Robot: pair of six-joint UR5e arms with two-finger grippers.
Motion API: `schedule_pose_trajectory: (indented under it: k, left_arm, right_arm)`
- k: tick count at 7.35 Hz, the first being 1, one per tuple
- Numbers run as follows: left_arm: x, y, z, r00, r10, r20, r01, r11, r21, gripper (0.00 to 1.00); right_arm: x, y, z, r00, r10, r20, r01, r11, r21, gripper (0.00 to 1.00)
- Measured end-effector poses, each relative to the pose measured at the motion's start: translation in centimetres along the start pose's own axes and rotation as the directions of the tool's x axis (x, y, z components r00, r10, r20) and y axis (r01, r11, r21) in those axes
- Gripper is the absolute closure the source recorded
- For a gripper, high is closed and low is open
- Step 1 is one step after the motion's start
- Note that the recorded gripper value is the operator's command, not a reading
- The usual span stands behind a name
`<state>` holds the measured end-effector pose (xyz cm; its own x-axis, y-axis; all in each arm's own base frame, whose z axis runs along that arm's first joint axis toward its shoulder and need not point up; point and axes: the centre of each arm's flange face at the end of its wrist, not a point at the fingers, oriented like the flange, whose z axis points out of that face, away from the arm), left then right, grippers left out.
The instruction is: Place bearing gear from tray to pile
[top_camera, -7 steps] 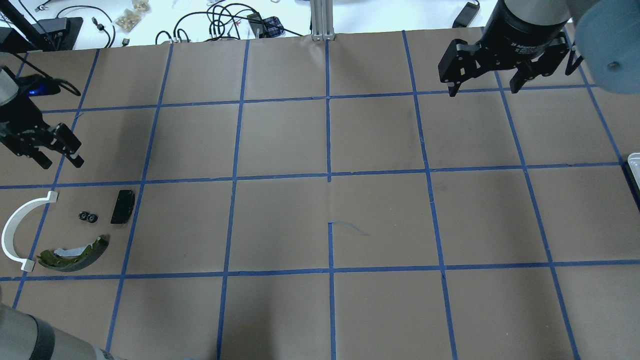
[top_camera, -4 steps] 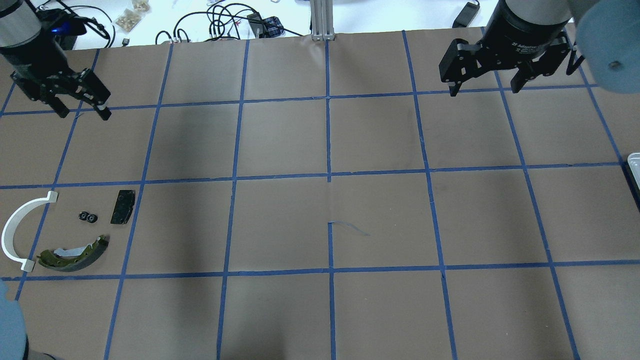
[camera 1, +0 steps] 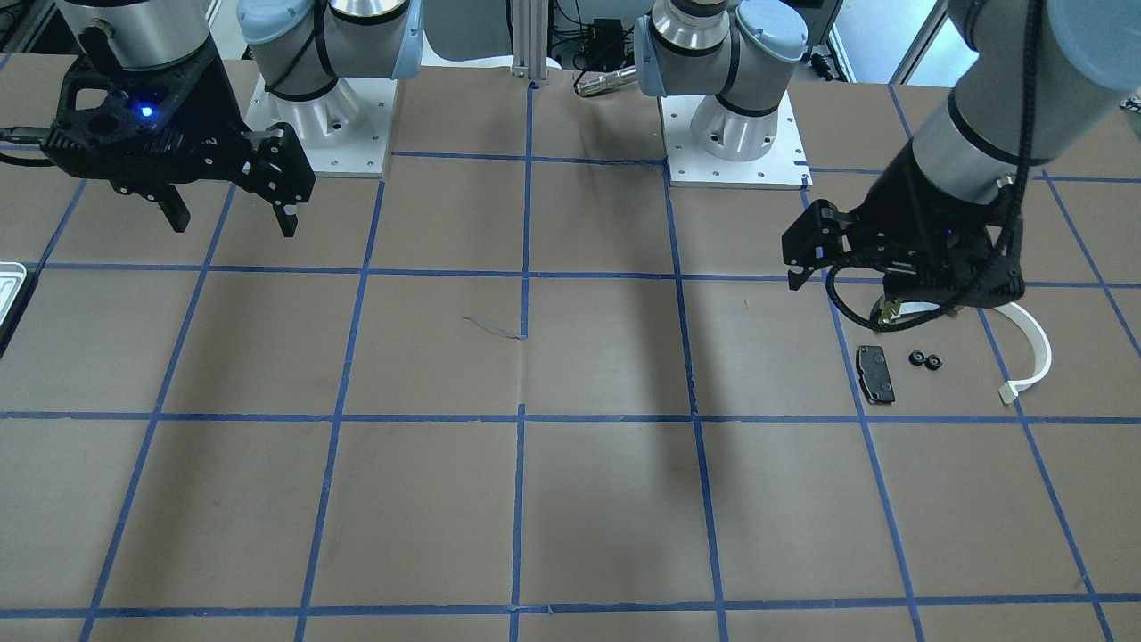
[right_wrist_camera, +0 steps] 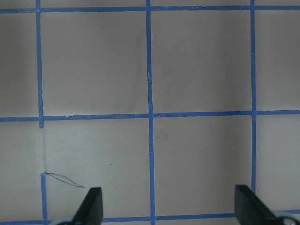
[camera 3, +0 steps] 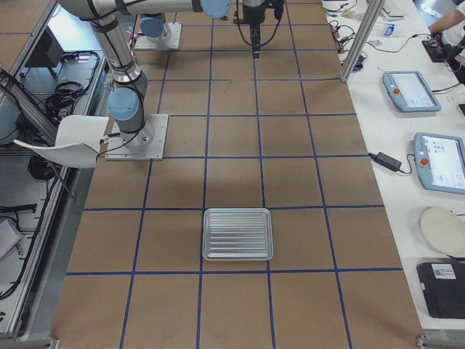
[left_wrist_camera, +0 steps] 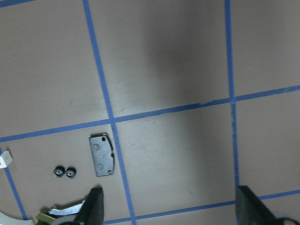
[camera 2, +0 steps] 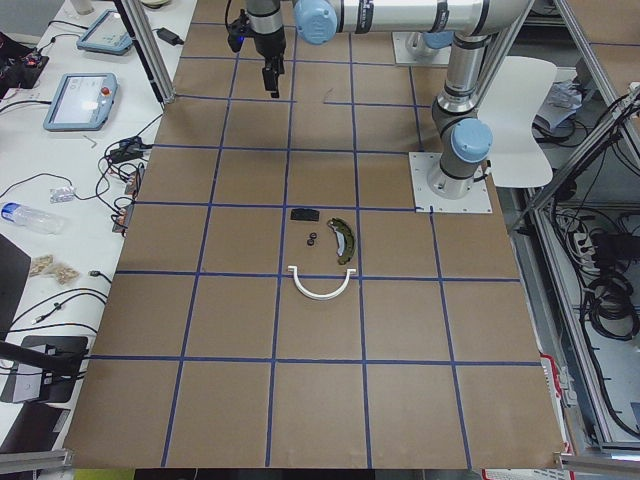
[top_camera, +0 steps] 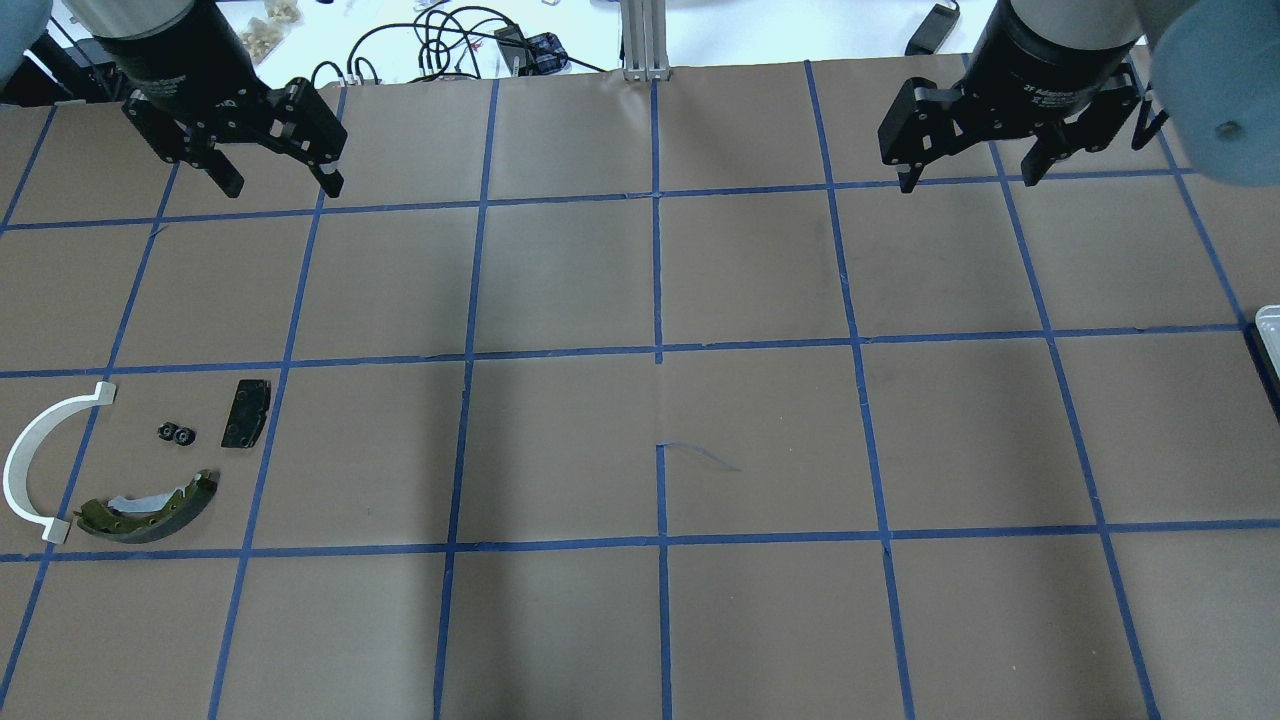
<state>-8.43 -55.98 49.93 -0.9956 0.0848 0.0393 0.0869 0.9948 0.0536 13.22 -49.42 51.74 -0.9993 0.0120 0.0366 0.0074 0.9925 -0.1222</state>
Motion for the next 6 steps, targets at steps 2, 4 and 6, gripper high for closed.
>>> schedule_pose_trajectory:
  k: [2,4,6]
  left_arm:
    - [3.3,1.9,-0.3,1.000,0.030,0.010,-0.030,1.000,-0.003,0.00]
    - [4.2,4.2,0.8,0.999,0.042,0.013,-0.042,0.999,-0.022,0.00]
    - [4.3,5.6,1.0,0.999,0.045,0.020,-0.044,0.999,-0.026,0.00]
  right_arm:
    - [0.1,0.0,0.0,1.000,0.003,-0.001,-0.003,1.000,-0.002,0.00]
    - [0.2,0.0,0.0,1.000,0.002,-0.002,-0.002,1.000,-0.003,0.00]
    - [0.2,0.0,0.0,1.000,0.003,-0.002,-0.003,1.000,-0.003,0.00]
